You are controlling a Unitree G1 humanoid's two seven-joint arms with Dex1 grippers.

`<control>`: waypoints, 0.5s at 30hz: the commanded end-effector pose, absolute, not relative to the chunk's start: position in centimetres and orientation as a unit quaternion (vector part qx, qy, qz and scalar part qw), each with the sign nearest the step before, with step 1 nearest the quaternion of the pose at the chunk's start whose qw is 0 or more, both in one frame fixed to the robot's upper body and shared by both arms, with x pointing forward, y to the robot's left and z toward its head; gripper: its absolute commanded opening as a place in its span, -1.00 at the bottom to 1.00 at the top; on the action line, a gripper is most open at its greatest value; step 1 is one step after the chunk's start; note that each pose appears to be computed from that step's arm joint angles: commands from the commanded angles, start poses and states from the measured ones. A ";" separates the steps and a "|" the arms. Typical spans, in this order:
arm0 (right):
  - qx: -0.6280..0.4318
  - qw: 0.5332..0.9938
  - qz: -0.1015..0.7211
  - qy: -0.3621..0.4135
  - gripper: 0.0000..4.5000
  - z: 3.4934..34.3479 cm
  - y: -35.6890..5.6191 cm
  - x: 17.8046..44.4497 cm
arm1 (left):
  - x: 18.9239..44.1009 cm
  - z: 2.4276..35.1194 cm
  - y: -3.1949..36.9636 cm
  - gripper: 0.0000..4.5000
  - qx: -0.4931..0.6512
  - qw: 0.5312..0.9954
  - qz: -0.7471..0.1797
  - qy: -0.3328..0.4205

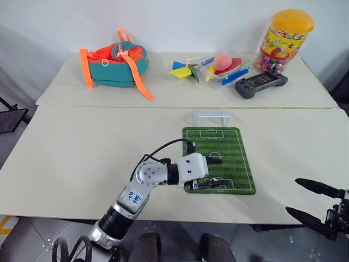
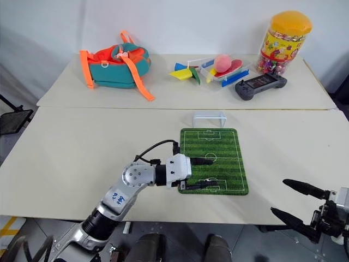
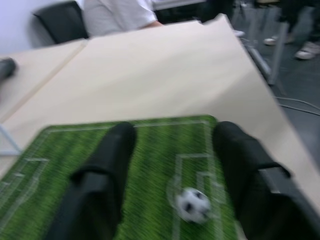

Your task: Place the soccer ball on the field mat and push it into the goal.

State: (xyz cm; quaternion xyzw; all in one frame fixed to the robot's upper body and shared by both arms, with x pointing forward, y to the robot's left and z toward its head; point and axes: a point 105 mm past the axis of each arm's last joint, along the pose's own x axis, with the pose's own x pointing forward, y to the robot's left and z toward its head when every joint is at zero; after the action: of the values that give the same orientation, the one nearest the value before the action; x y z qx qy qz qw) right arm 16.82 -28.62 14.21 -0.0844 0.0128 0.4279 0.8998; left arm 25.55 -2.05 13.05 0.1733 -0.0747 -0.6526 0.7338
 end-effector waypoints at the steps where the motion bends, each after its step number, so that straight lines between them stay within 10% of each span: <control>1: -0.088 0.899 0.429 -0.006 1.00 14.9 -28.7 16.6 | 24.6 13.6 -2.4 -0.40 0.154 0.728 -0.664 -0.074; 5: -0.092 0.901 0.425 -0.003 1.00 14.7 -28.4 16.9 | 23.8 12.7 -2.4 -0.96 0.144 0.700 -0.699 -0.031; 15: -0.095 0.909 0.406 0.010 1.00 14.1 -28.1 16.4 | 24.5 10.4 -3.0 -0.99 0.163 0.673 -0.721 0.023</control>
State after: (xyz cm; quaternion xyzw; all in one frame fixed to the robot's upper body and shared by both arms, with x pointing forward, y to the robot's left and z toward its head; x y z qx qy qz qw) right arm 16.64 -28.28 13.80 -0.0862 0.0180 0.4110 0.9074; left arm 24.20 -2.36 10.03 0.1559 0.0397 -0.7252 0.6695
